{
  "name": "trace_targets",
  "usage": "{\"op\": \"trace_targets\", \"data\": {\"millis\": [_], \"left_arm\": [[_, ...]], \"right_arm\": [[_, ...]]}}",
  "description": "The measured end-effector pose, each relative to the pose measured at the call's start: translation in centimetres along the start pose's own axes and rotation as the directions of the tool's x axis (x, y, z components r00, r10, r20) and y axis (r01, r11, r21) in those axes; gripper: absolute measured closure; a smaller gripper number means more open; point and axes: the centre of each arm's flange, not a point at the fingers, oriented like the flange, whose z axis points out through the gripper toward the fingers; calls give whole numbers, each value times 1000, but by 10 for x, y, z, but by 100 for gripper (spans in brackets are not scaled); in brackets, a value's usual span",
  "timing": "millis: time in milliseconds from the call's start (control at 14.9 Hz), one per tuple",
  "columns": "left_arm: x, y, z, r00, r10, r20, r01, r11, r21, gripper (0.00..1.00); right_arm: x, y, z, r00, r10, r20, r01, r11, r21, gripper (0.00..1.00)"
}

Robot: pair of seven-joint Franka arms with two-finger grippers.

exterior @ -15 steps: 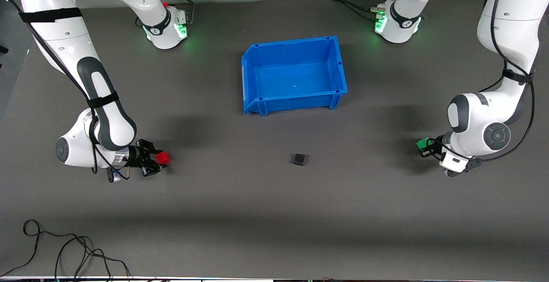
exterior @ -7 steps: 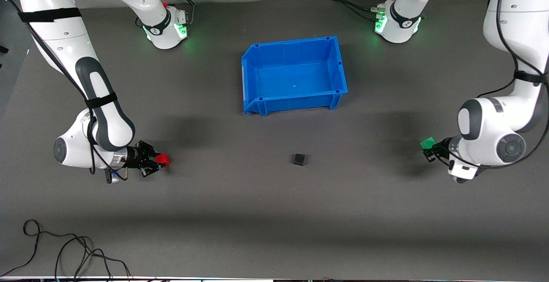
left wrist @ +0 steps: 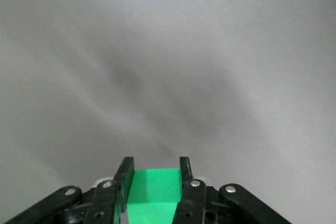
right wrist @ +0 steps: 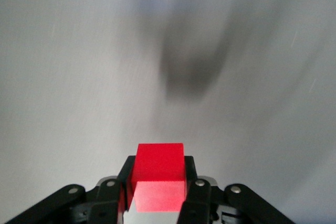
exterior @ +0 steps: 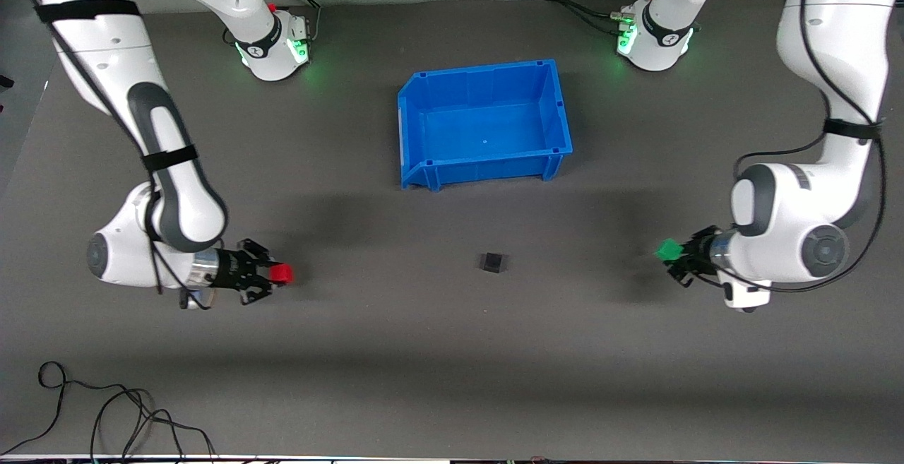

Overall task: Attach green and red cubes to black cube
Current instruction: 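Close the right gripper on the red cube while the left gripper grasps green, then carry the red cube and green cube toward the black cube with both grippers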

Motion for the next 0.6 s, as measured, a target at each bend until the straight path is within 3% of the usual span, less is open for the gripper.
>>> {"op": "trace_targets", "data": {"millis": [134, 336, 604], "left_arm": [[-25, 20, 7, 990, -144, -4, 144, 988, -47, 63], [-58, 47, 30, 947, -322, -9, 319, 941, -113, 63], [-116, 72, 69, 914, -406, -3, 404, 909, -103, 63]], "right_arm": [[-54, -10, 10, 999, 45, -7, -45, 999, 14, 60], [-119, -14, 40, 993, 114, -12, -113, 992, 62, 60], [-191, -6, 98, 980, 196, -15, -194, 975, 106, 60]]}}
